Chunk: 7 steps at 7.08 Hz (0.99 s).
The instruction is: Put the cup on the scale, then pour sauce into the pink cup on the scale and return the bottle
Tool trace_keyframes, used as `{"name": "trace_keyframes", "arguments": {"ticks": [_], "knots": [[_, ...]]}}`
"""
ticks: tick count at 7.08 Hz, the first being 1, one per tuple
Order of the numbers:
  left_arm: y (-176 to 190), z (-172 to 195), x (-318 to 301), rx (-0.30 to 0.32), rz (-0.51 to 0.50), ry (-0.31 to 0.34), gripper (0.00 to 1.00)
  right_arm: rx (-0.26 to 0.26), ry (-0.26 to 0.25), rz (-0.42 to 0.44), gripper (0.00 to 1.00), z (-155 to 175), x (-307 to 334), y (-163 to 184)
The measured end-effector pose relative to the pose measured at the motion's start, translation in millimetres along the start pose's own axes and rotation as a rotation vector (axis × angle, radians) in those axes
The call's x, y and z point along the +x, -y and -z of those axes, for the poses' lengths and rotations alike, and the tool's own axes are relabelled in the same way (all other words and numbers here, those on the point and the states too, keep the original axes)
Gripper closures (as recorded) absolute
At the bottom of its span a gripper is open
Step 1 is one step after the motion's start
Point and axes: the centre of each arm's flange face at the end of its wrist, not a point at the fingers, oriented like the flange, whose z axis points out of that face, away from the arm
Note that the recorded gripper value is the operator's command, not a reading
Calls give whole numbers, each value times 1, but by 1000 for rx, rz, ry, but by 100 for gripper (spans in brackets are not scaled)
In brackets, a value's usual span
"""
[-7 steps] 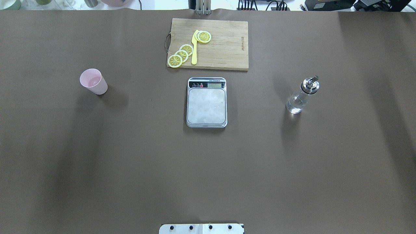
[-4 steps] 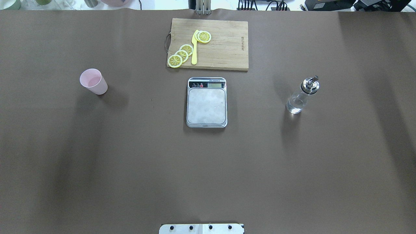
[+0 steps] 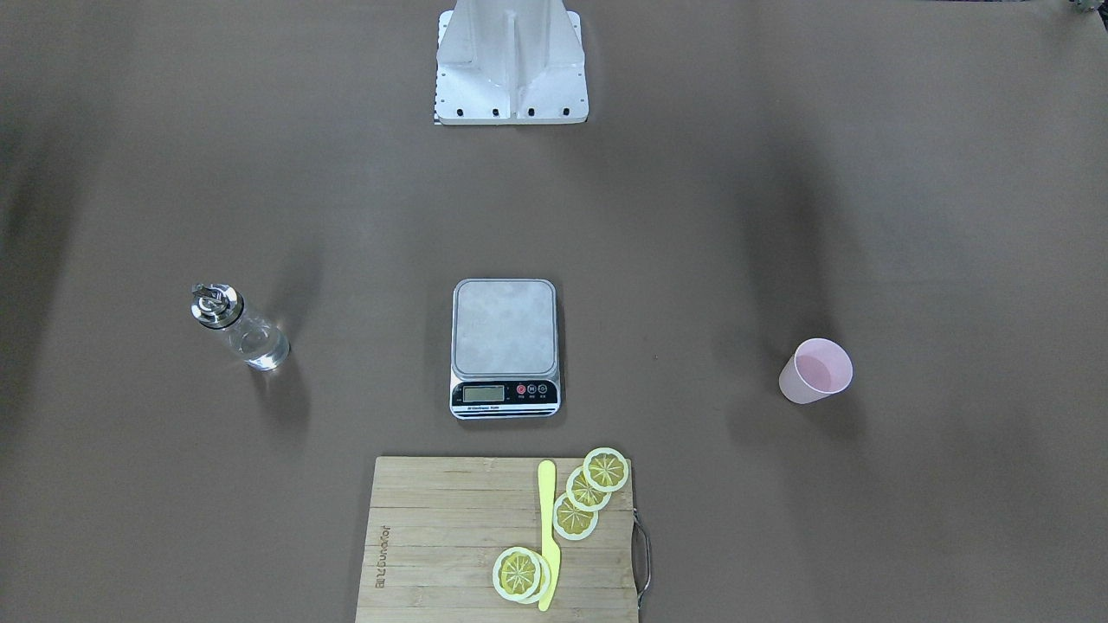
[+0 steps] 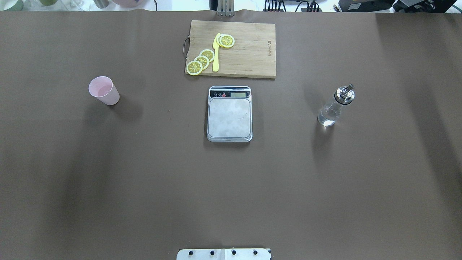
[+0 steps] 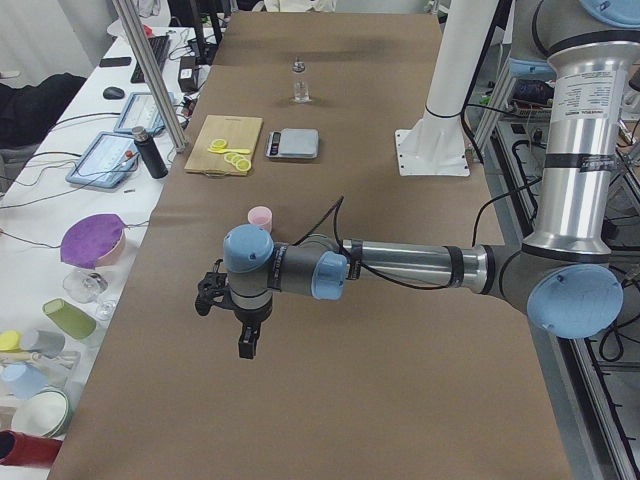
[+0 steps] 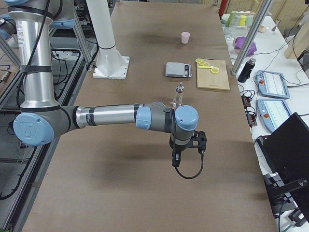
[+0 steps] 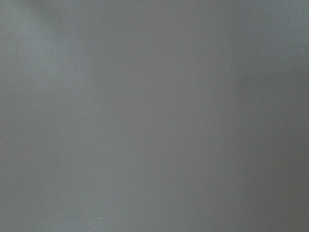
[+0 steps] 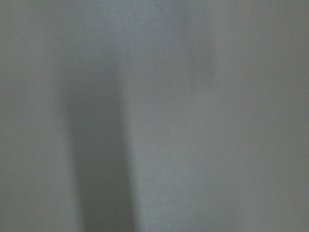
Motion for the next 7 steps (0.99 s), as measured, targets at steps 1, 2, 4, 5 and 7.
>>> {"name": "trace_keyframes", "arguments": {"ticks": [1,2,4,5,7], "knots": [[13,9,11,21,-22,1,1,3,0,2,0,1,-1,1],[28,14,30,33,-40,-2,1,8,0,6,0,4,-4,1],[57,11,119,38,23,-37,1,14,0,12,0,8,-8,1],[66,4,180,33,57,-53,1,16,2,14,0,9,-9,1],[81,-13,280,11,111,-86,2,18,2,15,0,9,-9,1]]}}
